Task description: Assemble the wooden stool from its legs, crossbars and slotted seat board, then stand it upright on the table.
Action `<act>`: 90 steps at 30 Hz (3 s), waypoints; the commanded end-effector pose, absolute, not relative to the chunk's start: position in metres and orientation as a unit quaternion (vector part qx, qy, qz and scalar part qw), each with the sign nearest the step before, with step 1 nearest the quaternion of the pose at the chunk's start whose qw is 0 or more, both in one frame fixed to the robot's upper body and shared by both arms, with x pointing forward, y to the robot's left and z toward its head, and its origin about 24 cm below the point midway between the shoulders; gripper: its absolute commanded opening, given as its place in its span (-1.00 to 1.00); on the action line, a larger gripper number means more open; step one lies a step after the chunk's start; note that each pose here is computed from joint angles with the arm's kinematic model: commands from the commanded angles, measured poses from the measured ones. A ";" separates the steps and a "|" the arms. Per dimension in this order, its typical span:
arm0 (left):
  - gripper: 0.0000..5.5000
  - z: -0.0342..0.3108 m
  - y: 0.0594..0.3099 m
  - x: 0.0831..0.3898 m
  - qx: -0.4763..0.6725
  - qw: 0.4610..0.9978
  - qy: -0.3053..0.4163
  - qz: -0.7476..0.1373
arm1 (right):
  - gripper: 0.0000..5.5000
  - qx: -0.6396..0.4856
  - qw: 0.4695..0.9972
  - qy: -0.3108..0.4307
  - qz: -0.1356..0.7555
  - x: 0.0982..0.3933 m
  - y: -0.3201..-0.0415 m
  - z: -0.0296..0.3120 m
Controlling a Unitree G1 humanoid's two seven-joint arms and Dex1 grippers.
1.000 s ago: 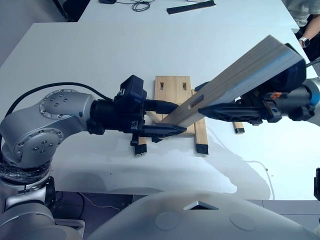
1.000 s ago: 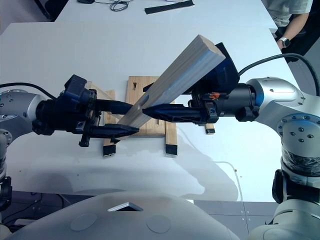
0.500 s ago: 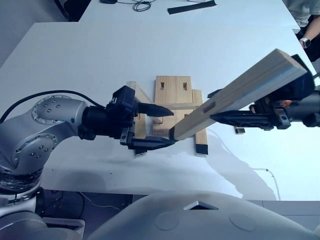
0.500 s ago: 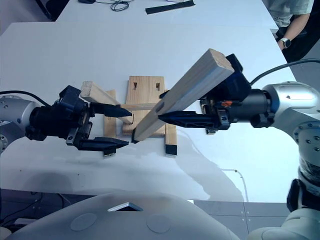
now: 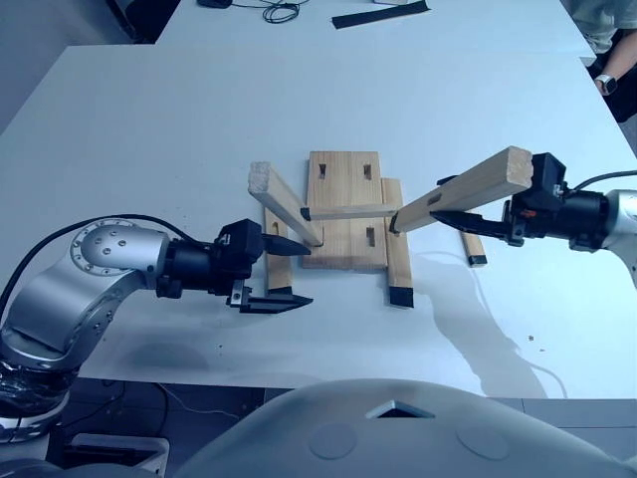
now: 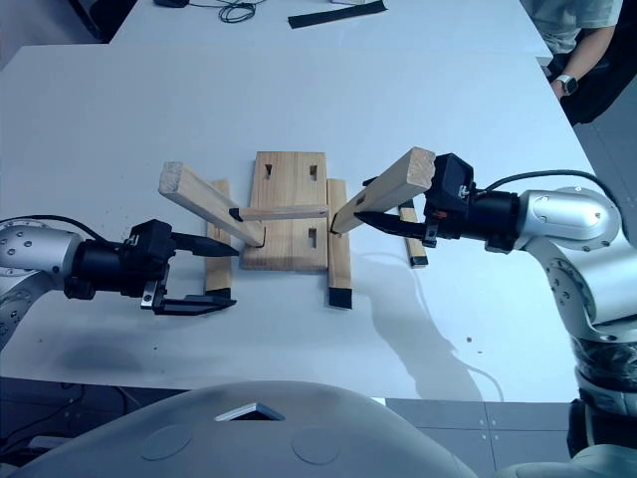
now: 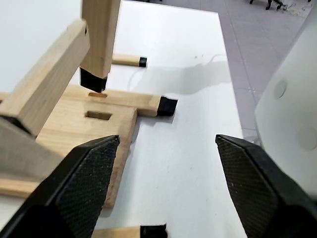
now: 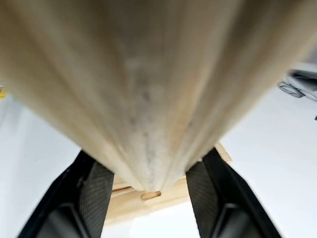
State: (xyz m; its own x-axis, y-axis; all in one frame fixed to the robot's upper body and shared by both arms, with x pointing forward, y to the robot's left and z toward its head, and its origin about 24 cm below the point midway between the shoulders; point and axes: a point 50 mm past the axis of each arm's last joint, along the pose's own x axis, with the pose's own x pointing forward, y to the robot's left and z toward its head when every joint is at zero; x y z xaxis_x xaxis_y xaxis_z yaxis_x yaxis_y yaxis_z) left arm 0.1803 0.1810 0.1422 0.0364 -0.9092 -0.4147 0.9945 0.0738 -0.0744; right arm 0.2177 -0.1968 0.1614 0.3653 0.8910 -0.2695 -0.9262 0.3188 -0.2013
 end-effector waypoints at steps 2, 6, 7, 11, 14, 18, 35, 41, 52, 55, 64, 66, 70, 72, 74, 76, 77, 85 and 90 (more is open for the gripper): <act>0.31 0.133 0.192 0.189 0.145 0.712 0.203 -0.656 | -0.26 -0.165 0.813 0.025 0.557 0.222 -0.188 0.159; 0.31 0.131 0.194 0.194 0.148 0.714 0.202 -0.654 | -0.26 -0.157 0.810 0.022 0.565 0.219 -0.183 0.156; 0.31 0.131 0.194 0.194 0.148 0.714 0.202 -0.654 | -0.26 -0.155 0.809 0.022 0.567 0.219 -0.182 0.156; 0.31 0.131 0.195 0.196 0.151 0.713 0.202 -0.654 | -0.26 -0.152 0.806 0.028 0.572 0.217 -0.181 0.152; 0.31 0.132 0.194 0.198 0.152 0.712 0.201 -0.655 | -0.26 -0.147 0.803 0.041 0.576 0.215 -0.181 0.147; 0.31 0.133 0.194 0.200 0.154 0.711 0.202 -0.656 | -0.26 -0.142 0.798 0.053 0.584 0.212 -0.180 0.142; 0.31 0.136 0.191 0.205 0.159 0.711 0.199 -0.655 | -0.26 -0.138 0.772 0.096 0.612 0.205 -0.183 0.129; 0.31 0.134 0.189 0.205 0.158 0.714 0.198 -0.653 | -0.26 -0.146 0.770 0.104 0.613 0.217 -0.186 0.126; 0.31 0.132 0.185 0.207 0.162 0.717 0.193 -0.649 | -0.26 -0.141 0.753 0.137 0.628 0.236 -0.190 0.118; 0.31 0.131 0.183 0.207 0.163 0.717 0.192 -0.650 | -0.26 -0.139 0.745 0.144 0.636 0.239 -0.188 0.115; 0.31 0.129 0.183 0.206 0.166 0.716 0.192 -0.650 | -0.26 -0.143 0.738 0.167 0.638 0.248 -0.192 0.107; 0.31 0.128 0.182 0.206 0.167 0.717 0.191 -0.649 | -0.26 -0.144 0.735 0.170 0.641 0.252 -0.191 0.107; 0.31 0.129 0.181 0.207 0.170 0.715 0.188 -0.651 | -0.26 -0.143 0.728 0.178 0.646 0.257 -0.188 0.105; 0.31 0.129 0.181 0.209 0.172 0.715 0.187 -0.651 | -0.26 -0.145 0.725 0.183 0.648 0.259 -0.187 0.103; 0.31 0.129 0.181 0.210 0.174 0.715 0.187 -0.650 | -0.26 -0.147 0.719 0.186 0.653 0.260 -0.185 0.101; 0.31 0.131 0.182 0.213 0.178 0.716 0.184 -0.650 | -0.26 -0.148 0.715 0.188 0.657 0.260 -0.183 0.100; 0.31 0.131 0.183 0.214 0.180 0.716 0.184 -0.649 | -0.26 -0.148 0.714 0.188 0.658 0.260 -0.182 0.099; 0.31 0.139 0.201 0.230 0.203 0.729 0.184 -0.627 | -0.26 -0.139 0.706 0.214 0.660 0.261 -0.184 0.091; 0.31 0.138 0.223 0.245 0.225 0.740 0.204 -0.601 | -0.26 -0.136 0.706 0.221 0.659 0.260 -0.186 0.087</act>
State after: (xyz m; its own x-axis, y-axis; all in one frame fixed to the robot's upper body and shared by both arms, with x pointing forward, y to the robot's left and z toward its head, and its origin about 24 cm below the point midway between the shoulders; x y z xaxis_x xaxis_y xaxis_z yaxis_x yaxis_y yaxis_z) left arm 0.2338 0.2086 0.1340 0.1514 -0.8364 -0.5267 0.9877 0.1486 0.0480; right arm 0.2726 -0.1731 0.1336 0.0609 0.9466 -0.3165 -0.9971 0.0429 -0.0636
